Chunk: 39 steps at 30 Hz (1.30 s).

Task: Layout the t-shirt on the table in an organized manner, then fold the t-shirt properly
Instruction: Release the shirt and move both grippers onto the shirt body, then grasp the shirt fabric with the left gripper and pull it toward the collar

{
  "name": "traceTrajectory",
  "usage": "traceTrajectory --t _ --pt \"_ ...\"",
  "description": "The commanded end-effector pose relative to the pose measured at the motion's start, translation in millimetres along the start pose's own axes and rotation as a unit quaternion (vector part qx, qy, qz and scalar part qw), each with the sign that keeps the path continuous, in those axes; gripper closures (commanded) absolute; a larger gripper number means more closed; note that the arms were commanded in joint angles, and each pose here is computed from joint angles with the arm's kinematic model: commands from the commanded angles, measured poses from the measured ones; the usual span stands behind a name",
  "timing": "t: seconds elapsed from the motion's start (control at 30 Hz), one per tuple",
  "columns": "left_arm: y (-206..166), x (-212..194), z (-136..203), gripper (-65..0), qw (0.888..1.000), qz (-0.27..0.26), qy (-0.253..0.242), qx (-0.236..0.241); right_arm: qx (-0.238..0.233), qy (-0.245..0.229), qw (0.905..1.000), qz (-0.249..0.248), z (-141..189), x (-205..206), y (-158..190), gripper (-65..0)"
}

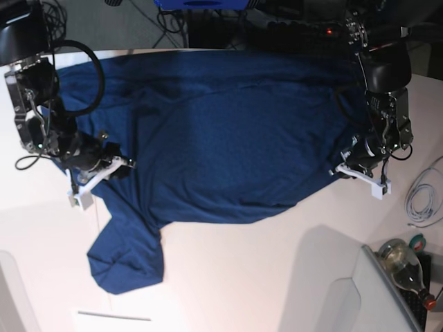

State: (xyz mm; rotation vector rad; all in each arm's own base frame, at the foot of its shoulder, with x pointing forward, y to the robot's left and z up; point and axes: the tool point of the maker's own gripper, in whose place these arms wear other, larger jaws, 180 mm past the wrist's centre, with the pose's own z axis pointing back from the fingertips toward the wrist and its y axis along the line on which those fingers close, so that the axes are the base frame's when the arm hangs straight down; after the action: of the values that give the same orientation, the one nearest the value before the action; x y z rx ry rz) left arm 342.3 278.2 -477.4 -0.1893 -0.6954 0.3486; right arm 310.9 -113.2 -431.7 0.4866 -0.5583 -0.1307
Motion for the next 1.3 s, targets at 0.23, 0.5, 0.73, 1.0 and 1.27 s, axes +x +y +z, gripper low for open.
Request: traceTrajectory --t 0.23,0.5,0.73,1.0,1.27 --pt "-47.1 23.4 52.3 0.0 0.991 -0.085 -0.1 -0.038 0.008 -0.018 0.9998 0.006 3.9 13.2 4.8 -1.5" --pt "-78.5 -47.9 74.4 0.0 0.966 -0.253 -0.044 -0.021 0.006 -0.017 0.9998 0.005 3.6 12.4 3.0 -1.5" --pt "-93.8 -101.2 84.2 0.0 0.952 -0.304 0.006 -0.046 0.006 -0.016 0.9998 0.004 3.2 11.9 3.1 -1.5" --pt "-97.4 -117.4 83.0 0.0 0.946 -0.319 0.026 -0.058 0.006 -0.016 0.9998 0.004 3.2 11.1 2.9 -1.5" --pt "-107.1 -104.5 96.9 -22.2 0.943 -0.326 0.0 -0.064 0.007 -0.015 0.9999 0.004 2.9 10.3 3.5 -1.5"
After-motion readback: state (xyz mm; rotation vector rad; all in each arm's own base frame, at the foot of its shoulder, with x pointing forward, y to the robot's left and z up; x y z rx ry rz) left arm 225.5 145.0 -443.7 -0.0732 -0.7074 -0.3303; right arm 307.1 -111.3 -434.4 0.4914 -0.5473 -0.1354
